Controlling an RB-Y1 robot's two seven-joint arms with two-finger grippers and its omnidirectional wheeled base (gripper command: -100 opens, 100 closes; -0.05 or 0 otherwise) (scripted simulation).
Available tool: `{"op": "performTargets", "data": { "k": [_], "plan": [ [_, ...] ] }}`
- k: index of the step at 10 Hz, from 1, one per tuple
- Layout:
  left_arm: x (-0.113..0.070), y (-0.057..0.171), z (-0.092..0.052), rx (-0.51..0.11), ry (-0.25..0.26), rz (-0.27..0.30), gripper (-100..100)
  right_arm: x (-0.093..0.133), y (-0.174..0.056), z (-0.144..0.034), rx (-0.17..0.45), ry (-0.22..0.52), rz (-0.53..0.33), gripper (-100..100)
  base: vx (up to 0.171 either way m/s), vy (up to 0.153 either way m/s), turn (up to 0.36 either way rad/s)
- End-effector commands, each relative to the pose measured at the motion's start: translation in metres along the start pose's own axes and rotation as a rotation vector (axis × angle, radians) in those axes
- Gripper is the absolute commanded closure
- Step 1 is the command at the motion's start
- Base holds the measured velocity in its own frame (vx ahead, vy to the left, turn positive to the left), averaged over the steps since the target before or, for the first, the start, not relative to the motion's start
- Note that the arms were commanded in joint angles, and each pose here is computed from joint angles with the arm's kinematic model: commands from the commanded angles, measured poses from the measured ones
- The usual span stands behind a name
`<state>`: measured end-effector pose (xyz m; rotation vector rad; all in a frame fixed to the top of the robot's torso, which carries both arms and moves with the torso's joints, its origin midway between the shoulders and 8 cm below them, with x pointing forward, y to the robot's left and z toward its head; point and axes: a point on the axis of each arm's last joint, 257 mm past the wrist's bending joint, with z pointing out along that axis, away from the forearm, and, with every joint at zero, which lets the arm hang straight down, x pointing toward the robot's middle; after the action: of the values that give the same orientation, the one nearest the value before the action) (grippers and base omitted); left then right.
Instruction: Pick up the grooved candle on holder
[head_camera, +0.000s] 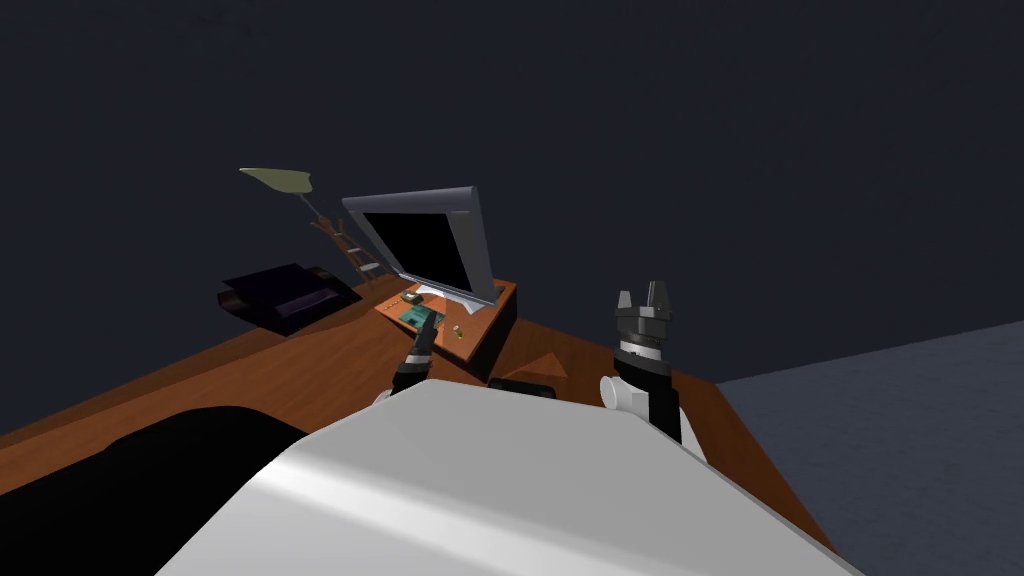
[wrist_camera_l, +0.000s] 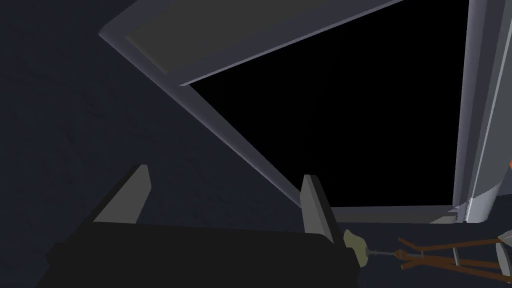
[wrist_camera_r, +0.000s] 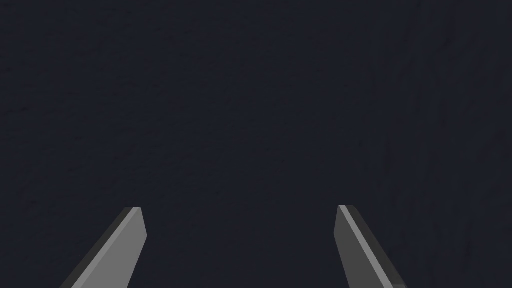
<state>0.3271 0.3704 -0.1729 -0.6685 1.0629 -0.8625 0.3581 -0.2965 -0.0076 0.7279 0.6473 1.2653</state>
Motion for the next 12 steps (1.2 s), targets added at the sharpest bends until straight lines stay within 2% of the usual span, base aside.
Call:
{"op": "performTargets", "data": {
  "k": [1, 3, 4, 6, 7, 8, 9, 12],
  "plan": [
    [-0.001, 0.012, -0.005, -0.024, 0.003, 0.016, -100, 0.000, 0.000, 0.000, 0.000, 0.000, 0.000, 0, 0.015, -0.026, -0.038],
    [-0.012, 0.045, -0.026, -0.098, 0.011, 0.080, -100, 0.000, 0.000, 0.000, 0.000, 0.000, 0.000, 0, 0.033, -0.036, -0.118],
    [-0.011, 0.051, -0.029, -0.113, 0.013, 0.079, -100, 0.000, 0.000, 0.000, 0.000, 0.000, 0.000, 0, 0.033, -0.032, -0.050],
    [-0.023, 0.080, -0.052, -0.185, 0.021, 0.142, -100, 0.000, 0.000, 0.000, 0.000, 0.000, 0.000, 0, 0.043, -0.032, -0.128],
    [-0.022, 0.088, -0.057, -0.205, 0.024, 0.140, -100, 0.000, 0.000, 0.000, 0.000, 0.000, 0.000, 0, 0.045, -0.022, -0.053],
    [-0.028, 0.103, -0.070, -0.244, 0.028, 0.170, -100, 0.000, 0.000, 0.000, 0.000, 0.000, 0.000, 0, 0.042, -0.021, -0.094],
    [-0.027, 0.106, -0.072, -0.252, 0.029, 0.169, -100, 0.000, 0.000, 0.000, 0.000, 0.000, 0.000, 0, 0.029, -0.014, -0.052],
    [-0.039, 0.133, -0.099, -0.331, 0.039, 0.227, -100, 0.000, 0.000, 0.000, 0.000, 0.000, 0.000, 0, 0.038, -0.014, -0.097]
  ]
}}
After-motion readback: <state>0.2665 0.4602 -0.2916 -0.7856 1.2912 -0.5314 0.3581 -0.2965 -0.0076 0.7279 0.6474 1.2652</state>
